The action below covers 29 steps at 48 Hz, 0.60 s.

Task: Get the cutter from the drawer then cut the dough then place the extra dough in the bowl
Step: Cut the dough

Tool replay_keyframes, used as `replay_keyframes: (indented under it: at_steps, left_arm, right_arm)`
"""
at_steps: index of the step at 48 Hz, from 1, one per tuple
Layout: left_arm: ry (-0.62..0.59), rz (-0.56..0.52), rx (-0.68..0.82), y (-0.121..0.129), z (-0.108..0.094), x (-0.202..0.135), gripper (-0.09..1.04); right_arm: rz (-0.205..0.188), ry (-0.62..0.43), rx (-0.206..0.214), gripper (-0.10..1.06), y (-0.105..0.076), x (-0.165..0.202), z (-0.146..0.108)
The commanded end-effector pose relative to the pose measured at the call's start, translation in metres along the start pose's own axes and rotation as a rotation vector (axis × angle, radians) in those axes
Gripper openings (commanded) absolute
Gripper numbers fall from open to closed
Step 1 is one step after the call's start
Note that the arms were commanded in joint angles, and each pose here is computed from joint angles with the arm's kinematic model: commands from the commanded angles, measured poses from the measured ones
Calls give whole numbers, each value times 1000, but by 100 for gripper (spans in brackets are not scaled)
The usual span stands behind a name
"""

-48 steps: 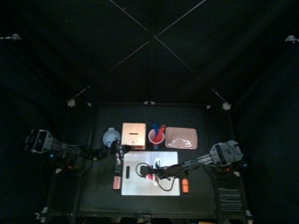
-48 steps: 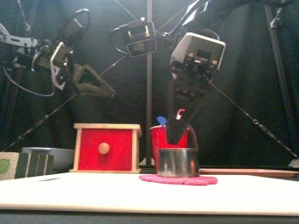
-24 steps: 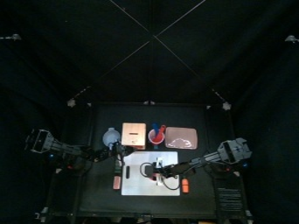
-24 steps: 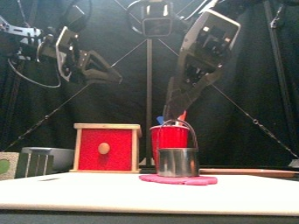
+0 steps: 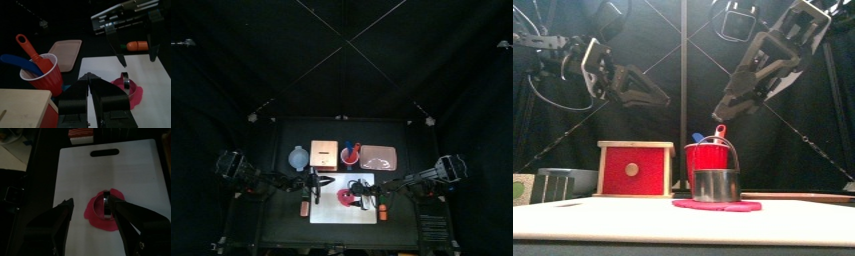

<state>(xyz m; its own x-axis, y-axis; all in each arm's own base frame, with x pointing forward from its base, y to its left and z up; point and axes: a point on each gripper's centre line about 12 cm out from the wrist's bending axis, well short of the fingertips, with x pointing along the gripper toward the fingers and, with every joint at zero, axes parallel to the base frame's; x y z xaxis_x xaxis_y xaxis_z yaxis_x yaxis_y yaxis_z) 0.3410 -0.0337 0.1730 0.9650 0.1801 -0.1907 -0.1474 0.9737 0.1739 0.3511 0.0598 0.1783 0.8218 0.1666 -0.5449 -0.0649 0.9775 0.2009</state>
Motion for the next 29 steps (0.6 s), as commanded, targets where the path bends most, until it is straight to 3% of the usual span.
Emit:
replay_keyframes:
  at_steps: [1,5,9,13,20,24,29]
  left_arm:
    - [-43,2,-17,-6,15,13,44]
    - [-59,-1,-30,-10,21,17,44]
    - [-79,0,-45,-12,30,20,44]
    - [-95,-9,-49,-16,36,21,45]
    - [-101,-36,-36,-25,37,20,48]
    - [-96,-61,-25,-33,35,19,55]
    - [-90,-70,-55,-39,30,19,63]
  right_arm:
    - [30,-93,20,90,-5,-11,4]
    - [39,-114,19,90,-10,-13,-3]
    - [25,-115,22,90,-16,-15,-3]
    - [-17,-74,28,90,-25,-14,-6]
    - [-100,21,-1,89,-33,-18,-1]
    - [-83,-19,-13,89,-29,-22,8]
    - [-5,-121,-18,89,-22,-27,5]
